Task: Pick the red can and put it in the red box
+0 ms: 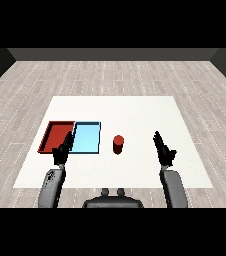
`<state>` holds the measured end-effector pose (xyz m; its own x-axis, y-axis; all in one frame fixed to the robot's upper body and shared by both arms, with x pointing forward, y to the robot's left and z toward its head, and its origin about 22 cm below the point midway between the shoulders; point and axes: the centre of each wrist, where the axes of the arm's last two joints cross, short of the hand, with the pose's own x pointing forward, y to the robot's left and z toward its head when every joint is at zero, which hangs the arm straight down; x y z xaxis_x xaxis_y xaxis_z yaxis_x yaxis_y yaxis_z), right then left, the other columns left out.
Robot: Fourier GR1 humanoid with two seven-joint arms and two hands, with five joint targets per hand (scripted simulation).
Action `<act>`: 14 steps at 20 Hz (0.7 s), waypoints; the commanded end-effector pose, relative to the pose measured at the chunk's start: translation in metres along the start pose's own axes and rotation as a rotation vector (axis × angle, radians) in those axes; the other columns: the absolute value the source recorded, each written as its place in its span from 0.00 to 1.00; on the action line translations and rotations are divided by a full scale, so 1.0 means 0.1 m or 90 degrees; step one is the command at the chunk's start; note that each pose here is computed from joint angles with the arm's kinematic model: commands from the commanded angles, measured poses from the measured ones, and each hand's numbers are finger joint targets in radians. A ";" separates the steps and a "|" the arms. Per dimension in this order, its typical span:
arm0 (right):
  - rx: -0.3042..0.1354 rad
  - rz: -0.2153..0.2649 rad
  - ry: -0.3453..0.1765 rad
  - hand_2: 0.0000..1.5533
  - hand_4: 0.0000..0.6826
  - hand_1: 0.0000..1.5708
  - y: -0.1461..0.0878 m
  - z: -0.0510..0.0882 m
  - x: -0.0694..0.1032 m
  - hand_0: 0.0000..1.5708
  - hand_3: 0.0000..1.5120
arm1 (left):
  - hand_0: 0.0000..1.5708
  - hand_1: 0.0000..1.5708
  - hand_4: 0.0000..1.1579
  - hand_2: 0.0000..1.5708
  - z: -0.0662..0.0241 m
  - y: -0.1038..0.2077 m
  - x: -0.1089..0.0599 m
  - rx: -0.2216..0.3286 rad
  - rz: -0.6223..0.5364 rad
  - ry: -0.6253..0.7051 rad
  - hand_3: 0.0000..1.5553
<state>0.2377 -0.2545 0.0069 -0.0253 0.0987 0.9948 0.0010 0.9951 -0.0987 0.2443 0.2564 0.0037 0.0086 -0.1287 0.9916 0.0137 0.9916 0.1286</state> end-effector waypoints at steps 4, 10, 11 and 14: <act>-0.012 -0.010 -0.003 0.00 0.00 0.00 -0.10 0.21 0.01 0.00 0.00 | 0.00 0.00 0.00 0.00 0.010 -0.04 0.02 -0.006 0.015 -0.017 0.00; 0.029 -0.062 -0.213 0.00 0.00 0.00 -0.13 0.15 0.21 0.00 0.00 | 0.00 0.00 0.00 0.00 0.016 -0.08 0.34 0.010 0.086 -0.312 0.00; 0.026 -0.074 -0.203 0.00 0.00 0.00 -0.25 0.31 0.02 0.00 0.00 | 0.00 0.00 0.00 0.00 0.047 -0.17 0.19 0.019 0.089 -0.308 0.00; 0.034 -0.070 -0.209 0.00 0.00 0.00 -0.14 0.47 0.07 0.00 0.00 | 0.00 0.00 0.00 0.00 -0.084 -0.06 0.09 0.007 0.089 -0.322 0.00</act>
<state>0.2094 -0.2665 0.0146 -0.2934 -0.0076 0.9559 -0.0607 0.9981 -0.0107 0.2454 0.2475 0.0182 -0.3981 0.0010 0.9173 0.0271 0.9996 0.0107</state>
